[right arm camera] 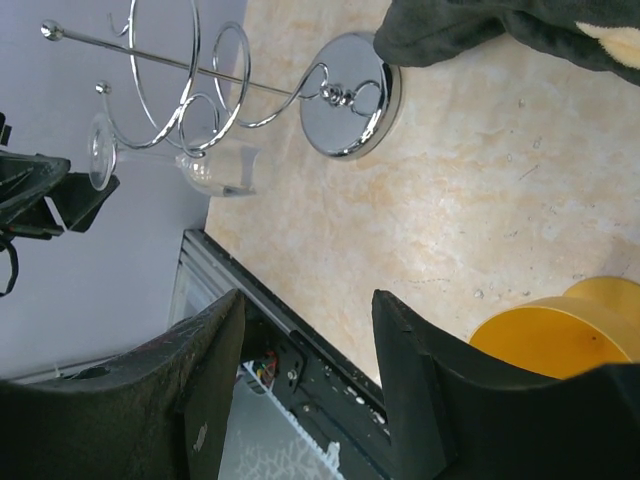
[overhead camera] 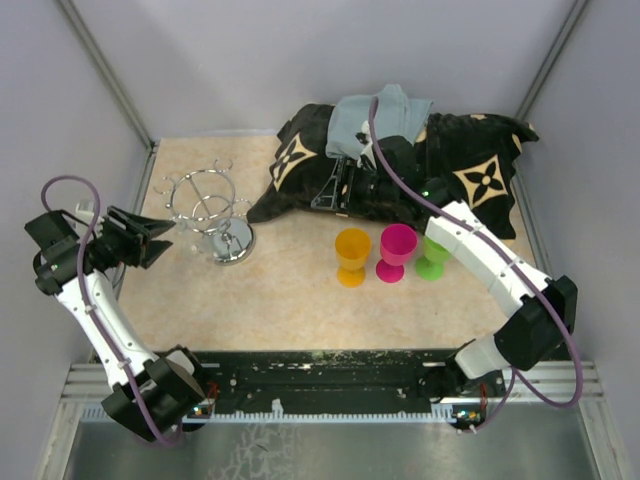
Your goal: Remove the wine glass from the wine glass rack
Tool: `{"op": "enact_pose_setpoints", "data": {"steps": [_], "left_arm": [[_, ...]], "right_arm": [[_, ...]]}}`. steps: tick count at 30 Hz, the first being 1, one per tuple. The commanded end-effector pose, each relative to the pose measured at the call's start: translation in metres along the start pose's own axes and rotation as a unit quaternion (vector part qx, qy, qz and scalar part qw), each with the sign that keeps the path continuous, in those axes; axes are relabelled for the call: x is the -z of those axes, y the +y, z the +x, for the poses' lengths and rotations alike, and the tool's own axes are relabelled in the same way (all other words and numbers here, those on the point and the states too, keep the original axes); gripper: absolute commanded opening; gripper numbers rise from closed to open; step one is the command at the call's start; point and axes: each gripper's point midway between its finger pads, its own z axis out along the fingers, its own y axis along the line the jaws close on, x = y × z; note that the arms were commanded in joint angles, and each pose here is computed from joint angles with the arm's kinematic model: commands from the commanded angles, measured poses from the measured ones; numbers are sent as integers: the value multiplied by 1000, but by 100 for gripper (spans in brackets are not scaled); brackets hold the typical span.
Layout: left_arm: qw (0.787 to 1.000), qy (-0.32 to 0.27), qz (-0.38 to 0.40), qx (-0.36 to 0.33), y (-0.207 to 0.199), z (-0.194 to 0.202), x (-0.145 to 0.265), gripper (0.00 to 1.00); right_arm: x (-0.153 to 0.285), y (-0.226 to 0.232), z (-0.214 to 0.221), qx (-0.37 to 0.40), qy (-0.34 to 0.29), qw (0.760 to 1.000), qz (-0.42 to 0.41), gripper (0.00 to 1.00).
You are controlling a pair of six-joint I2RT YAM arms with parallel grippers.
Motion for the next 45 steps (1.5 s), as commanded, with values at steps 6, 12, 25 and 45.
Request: {"op": "enact_pose_setpoints", "data": {"steps": [6,12,25,45], "left_arm": [[1000,14,4,13,6,16,5,57],[1000,13,8,18,6,13,4,49],[1000,5,8,22,5,7,6,38],[999,12,24,40,7,7,3,29]], "right_arm": [[19,23,-17,16,-38,998,-39,55],[20,22,-16,17,-40,998,-39,55],[18,22,-18,16,-40,998,-45,55],[17,23,-18,16,-41,998,-49,54]]}}
